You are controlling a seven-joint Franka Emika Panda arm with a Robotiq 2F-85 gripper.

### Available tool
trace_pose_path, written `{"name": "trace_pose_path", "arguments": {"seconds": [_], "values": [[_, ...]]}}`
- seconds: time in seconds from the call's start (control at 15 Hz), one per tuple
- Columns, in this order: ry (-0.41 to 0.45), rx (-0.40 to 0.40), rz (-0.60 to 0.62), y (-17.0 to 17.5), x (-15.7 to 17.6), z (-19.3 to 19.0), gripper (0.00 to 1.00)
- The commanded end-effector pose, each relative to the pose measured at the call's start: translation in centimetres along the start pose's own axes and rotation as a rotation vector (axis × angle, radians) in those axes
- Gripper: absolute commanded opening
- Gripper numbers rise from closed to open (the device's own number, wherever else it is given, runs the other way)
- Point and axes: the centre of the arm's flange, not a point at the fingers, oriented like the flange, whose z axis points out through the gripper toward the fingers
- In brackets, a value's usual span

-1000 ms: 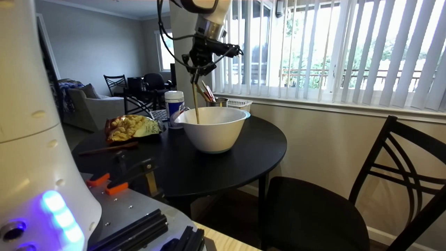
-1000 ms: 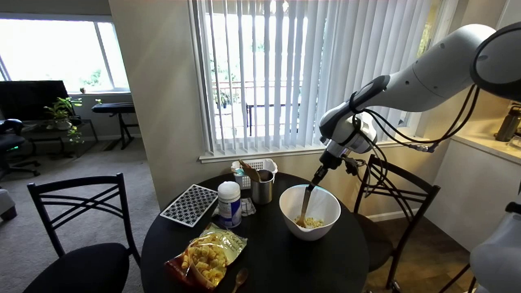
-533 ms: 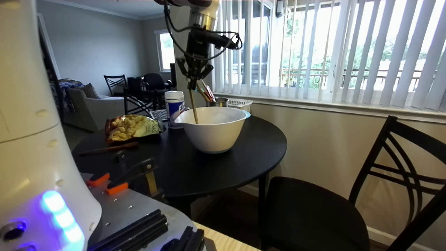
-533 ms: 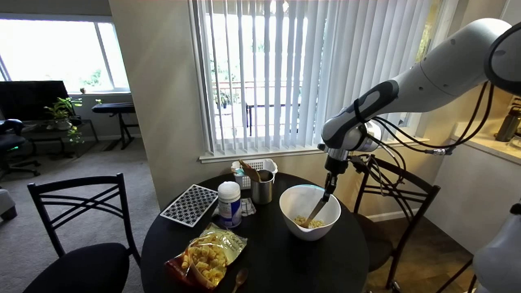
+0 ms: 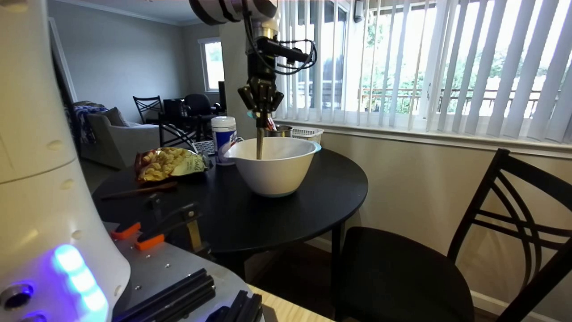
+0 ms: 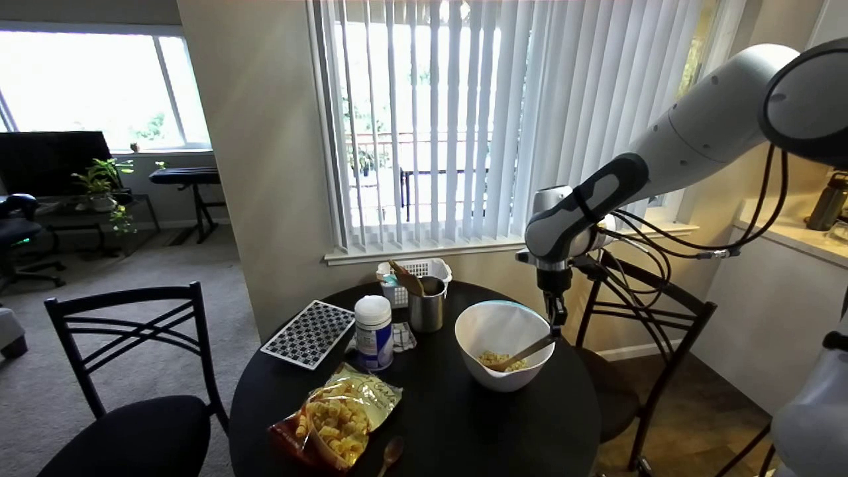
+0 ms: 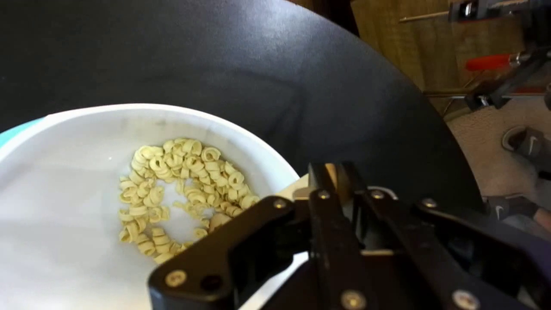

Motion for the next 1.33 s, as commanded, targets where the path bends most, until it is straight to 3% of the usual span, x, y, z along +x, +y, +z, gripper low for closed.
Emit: {"name": "trace_pose_path", "arguments": {"seconds": [0.0, 0.07, 0.13, 0.33, 0.4, 0.6, 1.27], "values": [[-0.084, 0.011, 0.021, -0.1, 0.1, 0.9, 0.19], [-0.097, 0.020, 0.032, -0.2, 0.1, 1.2, 0.31], [-0.105, 0.027, 0.036, -0.3, 0.2, 1.4, 0.32], [-0.077, 0.036, 0.029, -0.4, -0.1, 1.7, 0.50], [-0.079, 0.039, 0.029, -0.4, 0.0, 1.8, 0.30], [-0.079, 0.040, 0.030, -0.3, -0.1, 1.9, 0.49], [-0.079, 0.039, 0.030, -0.3, -0.1, 1.9, 0.50]]}}
